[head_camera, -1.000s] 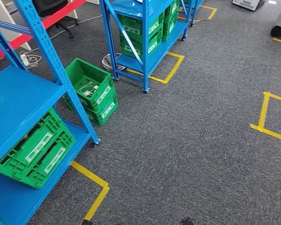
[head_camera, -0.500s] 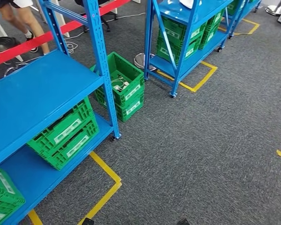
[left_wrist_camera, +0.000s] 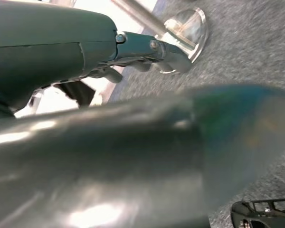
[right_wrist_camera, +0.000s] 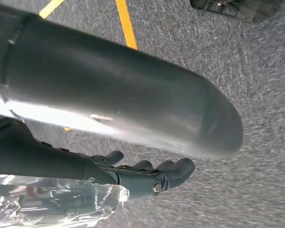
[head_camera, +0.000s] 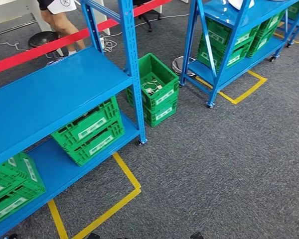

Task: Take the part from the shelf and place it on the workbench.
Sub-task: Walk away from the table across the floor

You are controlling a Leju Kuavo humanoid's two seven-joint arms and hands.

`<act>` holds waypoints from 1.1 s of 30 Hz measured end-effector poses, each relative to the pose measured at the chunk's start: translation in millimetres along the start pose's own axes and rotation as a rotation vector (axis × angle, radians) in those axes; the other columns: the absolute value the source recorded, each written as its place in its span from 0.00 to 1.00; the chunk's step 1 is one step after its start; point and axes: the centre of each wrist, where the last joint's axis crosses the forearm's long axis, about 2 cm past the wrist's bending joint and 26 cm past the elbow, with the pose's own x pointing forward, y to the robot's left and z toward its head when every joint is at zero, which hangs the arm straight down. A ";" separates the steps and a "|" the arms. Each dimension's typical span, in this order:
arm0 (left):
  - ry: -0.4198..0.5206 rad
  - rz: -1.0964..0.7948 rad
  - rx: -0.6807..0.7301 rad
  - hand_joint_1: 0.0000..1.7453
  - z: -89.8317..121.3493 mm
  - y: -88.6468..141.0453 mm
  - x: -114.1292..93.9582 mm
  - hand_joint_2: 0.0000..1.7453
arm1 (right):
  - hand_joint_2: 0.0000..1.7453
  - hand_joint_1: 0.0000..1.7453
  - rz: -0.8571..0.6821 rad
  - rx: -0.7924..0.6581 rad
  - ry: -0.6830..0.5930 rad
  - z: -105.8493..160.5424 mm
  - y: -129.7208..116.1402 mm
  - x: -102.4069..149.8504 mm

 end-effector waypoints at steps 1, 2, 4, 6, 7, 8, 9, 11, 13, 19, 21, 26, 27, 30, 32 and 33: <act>0.000 0.000 0.000 0.00 0.0 0.0 0.0 0.00 | 0.00 0.00 0.000 0.000 -0.001 -0.3 -0.3 0.7; -0.001 -0.001 0.000 0.00 0.0 0.1 0.2 0.00 | 0.00 0.00 -0.001 -0.001 -0.003 -0.5 -0.6 1.5; -0.002 -0.002 0.001 0.00 0.1 0.1 0.6 0.00 | 0.00 0.00 -0.001 -0.001 -0.004 -0.8 -0.8 2.1; -0.002 -0.003 0.001 0.00 0.1 -0.1 0.3 0.00 | 0.00 0.00 -0.001 -0.001 -0.004 -0.8 -0.9 2.1; -0.002 -0.003 0.000 0.00 0.2 -0.3 0.2 0.00 | 0.00 0.00 -0.002 -0.002 -0.005 -1.0 -1.1 2.7; -0.001 -0.003 0.000 0.00 0.3 -0.5 0.0 0.00 | 0.00 0.00 -0.002 -0.003 -0.006 -1.3 -1.5 3.4; -0.002 -0.003 -0.001 0.00 0.4 -0.7 0.1 0.00 | 0.00 0.00 -0.002 -0.003 -0.007 -1.5 -1.7 3.9; -0.003 -0.004 -0.002 0.00 0.5 -0.7 0.5 0.00 | 0.00 0.00 -0.002 -0.003 -0.005 -1.3 -1.5 3.5; -0.003 -0.005 -0.002 0.00 0.4 -0.6 0.5 0.00 | 0.00 0.00 -0.001 0.000 0.001 -0.4 -0.4 1.2; -0.005 -0.009 -0.003 0.00 0.3 -0.4 0.6 0.00 | 0.00 0.00 0.000 0.005 0.004 0.0 0.1 0.3; -0.004 -0.010 -0.004 0.00 0.2 -0.4 0.1 0.00 | 0.00 0.00 -0.001 0.006 0.002 -0.3 -0.1 0.7; -0.006 -0.017 -0.010 0.00 -0.2 0.1 -0.1 0.00 | 0.00 0.00 0.000 0.006 0.000 -0.4 -0.3 1.2; -0.006 -0.019 -0.010 0.00 -0.3 0.2 0.1 0.00 | 0.00 0.00 0.001 0.007 0.003 0.0 0.1 0.2; -0.006 -0.020 -0.011 0.00 -0.3 0.3 0.0 0.00 | 0.00 0.00 0.002 0.008 0.006 0.2 0.3 -0.6; -0.006 -0.020 -0.012 0.00 -0.3 0.2 0.0 0.00 | 0.00 0.00 0.001 0.006 0.005 -0.2 -0.1 0.4; -0.005 -0.021 -0.012 0.00 -0.3 0.2 0.0 0.00 | 0.00 0.00 0.001 0.006 0.004 -0.3 -0.2 0.5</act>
